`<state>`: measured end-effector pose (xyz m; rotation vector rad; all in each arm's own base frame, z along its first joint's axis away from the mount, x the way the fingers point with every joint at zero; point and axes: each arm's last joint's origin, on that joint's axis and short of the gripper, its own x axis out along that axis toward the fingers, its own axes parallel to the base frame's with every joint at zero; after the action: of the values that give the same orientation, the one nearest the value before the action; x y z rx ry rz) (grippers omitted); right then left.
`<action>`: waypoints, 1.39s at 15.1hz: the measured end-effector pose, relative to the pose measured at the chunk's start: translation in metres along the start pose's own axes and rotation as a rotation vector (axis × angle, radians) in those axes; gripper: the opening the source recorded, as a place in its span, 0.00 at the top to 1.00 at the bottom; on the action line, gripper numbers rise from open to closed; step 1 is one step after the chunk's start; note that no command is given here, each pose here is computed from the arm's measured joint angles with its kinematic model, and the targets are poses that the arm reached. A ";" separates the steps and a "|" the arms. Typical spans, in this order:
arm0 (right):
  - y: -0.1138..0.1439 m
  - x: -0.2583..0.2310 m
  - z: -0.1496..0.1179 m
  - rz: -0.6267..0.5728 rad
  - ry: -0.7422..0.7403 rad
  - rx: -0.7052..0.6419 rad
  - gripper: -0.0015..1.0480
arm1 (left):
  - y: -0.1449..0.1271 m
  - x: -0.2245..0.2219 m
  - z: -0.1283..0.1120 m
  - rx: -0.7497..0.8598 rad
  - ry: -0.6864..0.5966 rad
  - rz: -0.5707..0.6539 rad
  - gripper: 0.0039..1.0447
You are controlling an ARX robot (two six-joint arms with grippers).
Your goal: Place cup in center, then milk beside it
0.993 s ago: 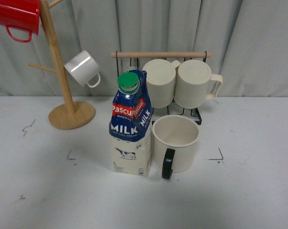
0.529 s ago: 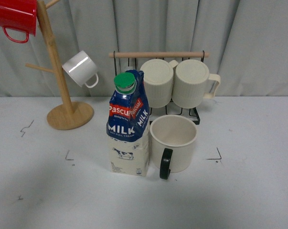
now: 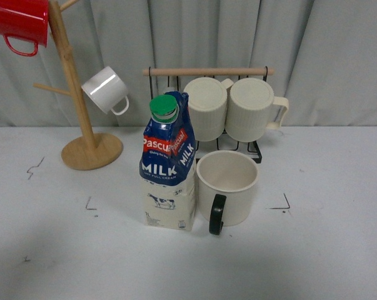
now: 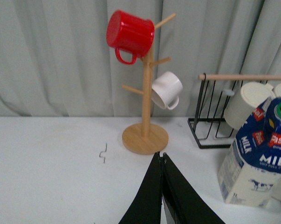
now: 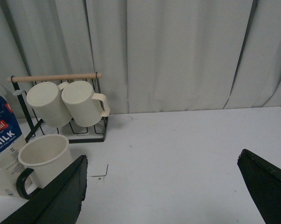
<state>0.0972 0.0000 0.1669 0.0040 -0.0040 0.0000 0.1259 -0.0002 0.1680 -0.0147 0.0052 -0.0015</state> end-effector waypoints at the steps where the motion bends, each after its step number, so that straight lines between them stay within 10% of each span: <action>1: 0.000 0.000 0.000 0.000 0.000 0.000 0.06 | 0.000 -0.002 0.001 0.000 -0.006 0.000 0.99; 18: 0.000 0.000 0.000 0.000 0.000 -0.001 0.06 | 0.000 -0.028 -0.002 0.000 -0.005 0.000 0.99; 21: 0.000 0.000 0.000 0.000 0.000 -0.001 0.06 | 0.000 -0.028 -0.002 0.000 -0.005 0.000 0.70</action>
<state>0.0972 0.0000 0.1669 0.0032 -0.0044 0.0000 0.0975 -0.0002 0.1664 -0.0143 0.0006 -0.0015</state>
